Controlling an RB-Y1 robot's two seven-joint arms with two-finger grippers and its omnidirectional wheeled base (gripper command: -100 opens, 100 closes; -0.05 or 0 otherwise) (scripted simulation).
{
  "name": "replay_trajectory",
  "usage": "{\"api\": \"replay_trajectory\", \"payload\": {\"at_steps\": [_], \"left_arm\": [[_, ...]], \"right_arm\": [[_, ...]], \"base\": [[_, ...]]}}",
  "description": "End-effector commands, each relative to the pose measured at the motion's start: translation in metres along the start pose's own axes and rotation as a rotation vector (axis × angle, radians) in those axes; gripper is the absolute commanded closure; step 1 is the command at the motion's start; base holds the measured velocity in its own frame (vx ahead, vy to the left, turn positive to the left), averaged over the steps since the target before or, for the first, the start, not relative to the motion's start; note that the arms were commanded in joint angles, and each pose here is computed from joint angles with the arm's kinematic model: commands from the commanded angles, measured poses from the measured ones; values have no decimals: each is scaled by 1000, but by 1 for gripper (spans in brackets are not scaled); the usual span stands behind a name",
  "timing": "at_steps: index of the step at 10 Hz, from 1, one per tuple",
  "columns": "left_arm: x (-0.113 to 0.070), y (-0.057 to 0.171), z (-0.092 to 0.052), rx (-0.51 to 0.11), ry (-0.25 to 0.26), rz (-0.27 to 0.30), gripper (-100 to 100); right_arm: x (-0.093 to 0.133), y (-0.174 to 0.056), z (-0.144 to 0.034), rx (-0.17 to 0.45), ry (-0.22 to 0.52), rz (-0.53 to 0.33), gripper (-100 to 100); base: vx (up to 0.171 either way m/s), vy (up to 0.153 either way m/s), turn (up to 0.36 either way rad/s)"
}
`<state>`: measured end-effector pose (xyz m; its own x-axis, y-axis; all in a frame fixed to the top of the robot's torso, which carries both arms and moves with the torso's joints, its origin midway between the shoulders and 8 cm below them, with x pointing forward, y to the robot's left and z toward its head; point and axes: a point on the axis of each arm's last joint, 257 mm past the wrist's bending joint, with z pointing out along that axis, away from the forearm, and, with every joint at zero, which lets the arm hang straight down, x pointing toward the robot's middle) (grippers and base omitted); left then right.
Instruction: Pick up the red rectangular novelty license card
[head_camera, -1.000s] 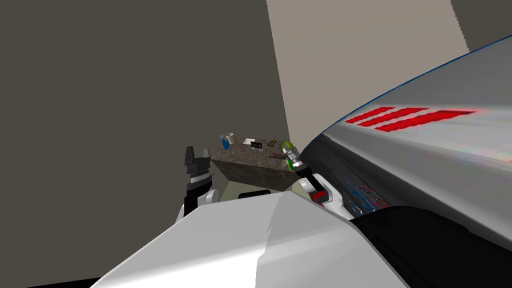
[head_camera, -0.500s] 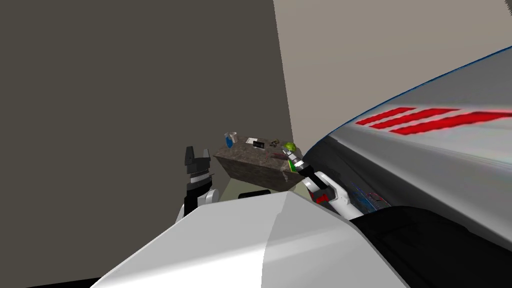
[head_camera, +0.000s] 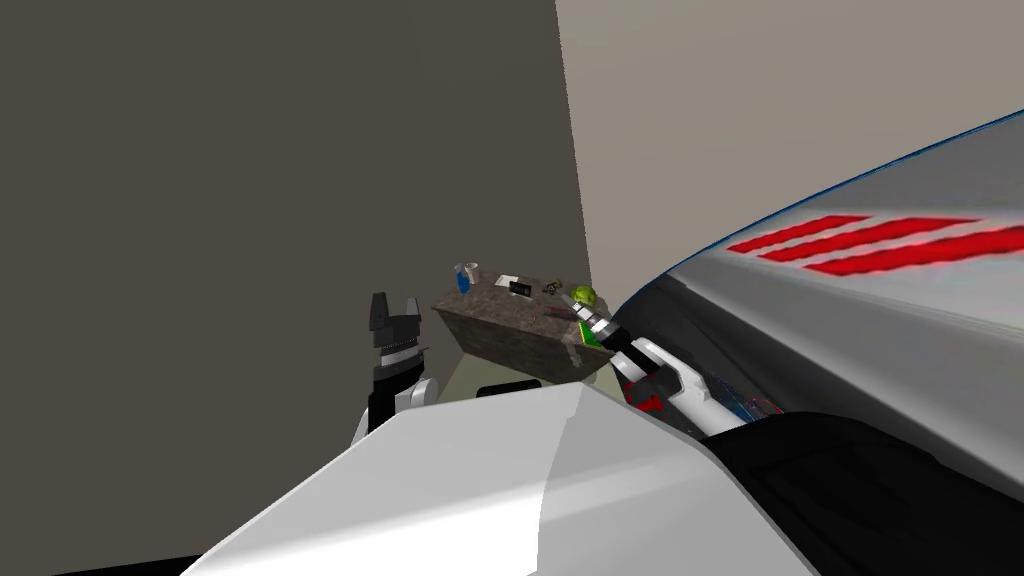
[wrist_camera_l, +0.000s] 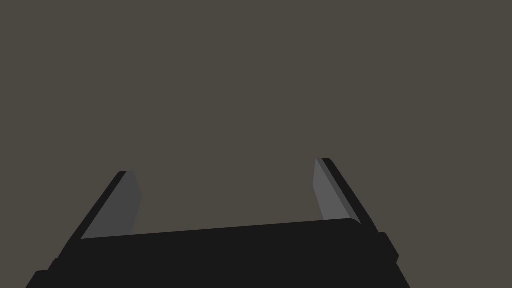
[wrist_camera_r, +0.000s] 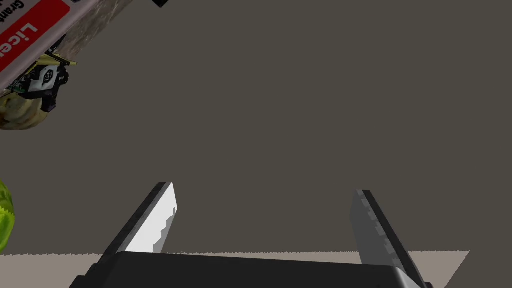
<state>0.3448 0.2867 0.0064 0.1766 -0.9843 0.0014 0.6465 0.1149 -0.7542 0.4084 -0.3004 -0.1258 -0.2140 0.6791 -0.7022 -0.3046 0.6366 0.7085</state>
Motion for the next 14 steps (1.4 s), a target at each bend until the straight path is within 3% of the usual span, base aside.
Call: {"api": "replay_trajectory", "payload": {"at_steps": [1, 8, 14], "left_arm": [[0, 0, 0, 0, 0, 0, 0], [0, 0, 0, 0, 0, 0, 0], [0, 0, 0, 0, 0, 0, 0]], "right_arm": [[5, -9, -1, 22, 42, -39, -100], [11, -29, -7, 63, 184, -179, -100], [21, -60, -22, 123, 344, -313, -100]], "base": [[-25, -23, 265], [-15, -28, 127], [-11, -26, 165]]}}
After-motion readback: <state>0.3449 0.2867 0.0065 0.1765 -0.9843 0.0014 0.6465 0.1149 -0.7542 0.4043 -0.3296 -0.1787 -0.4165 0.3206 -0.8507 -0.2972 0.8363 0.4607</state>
